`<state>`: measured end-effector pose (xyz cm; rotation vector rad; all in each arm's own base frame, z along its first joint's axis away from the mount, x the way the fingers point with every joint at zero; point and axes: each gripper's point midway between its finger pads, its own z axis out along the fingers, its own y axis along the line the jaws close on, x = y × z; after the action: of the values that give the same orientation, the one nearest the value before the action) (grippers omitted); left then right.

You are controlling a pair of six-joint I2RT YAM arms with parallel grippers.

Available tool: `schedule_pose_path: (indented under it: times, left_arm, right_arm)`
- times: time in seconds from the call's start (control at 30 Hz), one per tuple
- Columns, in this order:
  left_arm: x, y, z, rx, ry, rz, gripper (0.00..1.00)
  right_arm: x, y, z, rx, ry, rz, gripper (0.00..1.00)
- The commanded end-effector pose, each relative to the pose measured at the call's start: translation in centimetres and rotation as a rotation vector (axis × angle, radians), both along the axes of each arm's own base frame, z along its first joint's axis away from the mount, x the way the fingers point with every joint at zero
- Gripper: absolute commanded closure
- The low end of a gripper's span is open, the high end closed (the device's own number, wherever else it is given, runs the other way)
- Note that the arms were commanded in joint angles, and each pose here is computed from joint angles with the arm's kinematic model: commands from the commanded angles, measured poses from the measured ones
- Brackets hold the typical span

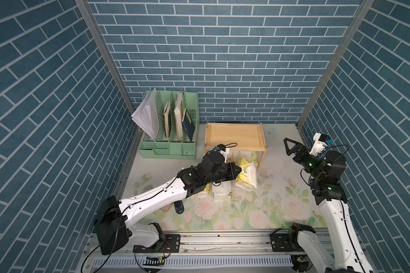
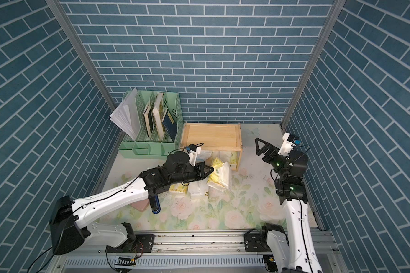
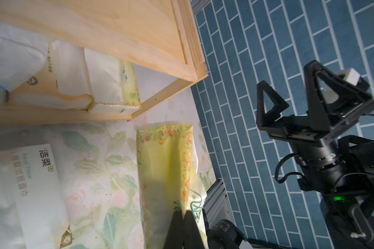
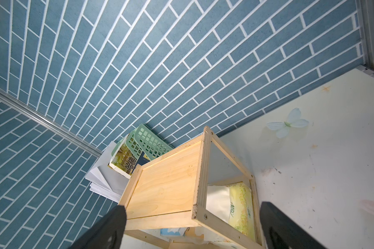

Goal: Remove the tissue boxes from the shelf
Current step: Place the box of tissues at the center of the board.

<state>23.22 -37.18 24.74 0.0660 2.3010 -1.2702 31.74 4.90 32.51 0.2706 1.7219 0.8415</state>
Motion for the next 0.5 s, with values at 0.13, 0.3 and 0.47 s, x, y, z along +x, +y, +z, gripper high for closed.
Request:
schedule_pose_path:
  times: [0.13,0.3,0.47]
  left_arm:
    - [0.8,-1.9,-3.5,0.033,0.020,0.045,1.00]
    - [1.3,-2.2,-6.3,0.084,0.049,0.073,1.00]
    - [1.1,-3.2,-9.4,0.113,0.098,0.067,1.00]
  right_arm:
    - [-0.7,0.5,0.4,0.016,-0.020,0.022,0.00]
    - [-0.9,0.4,0.5,-0.004,-0.024,0.017,0.00]
    - [-0.9,0.3,0.4,-0.018,-0.023,0.015,0.00]
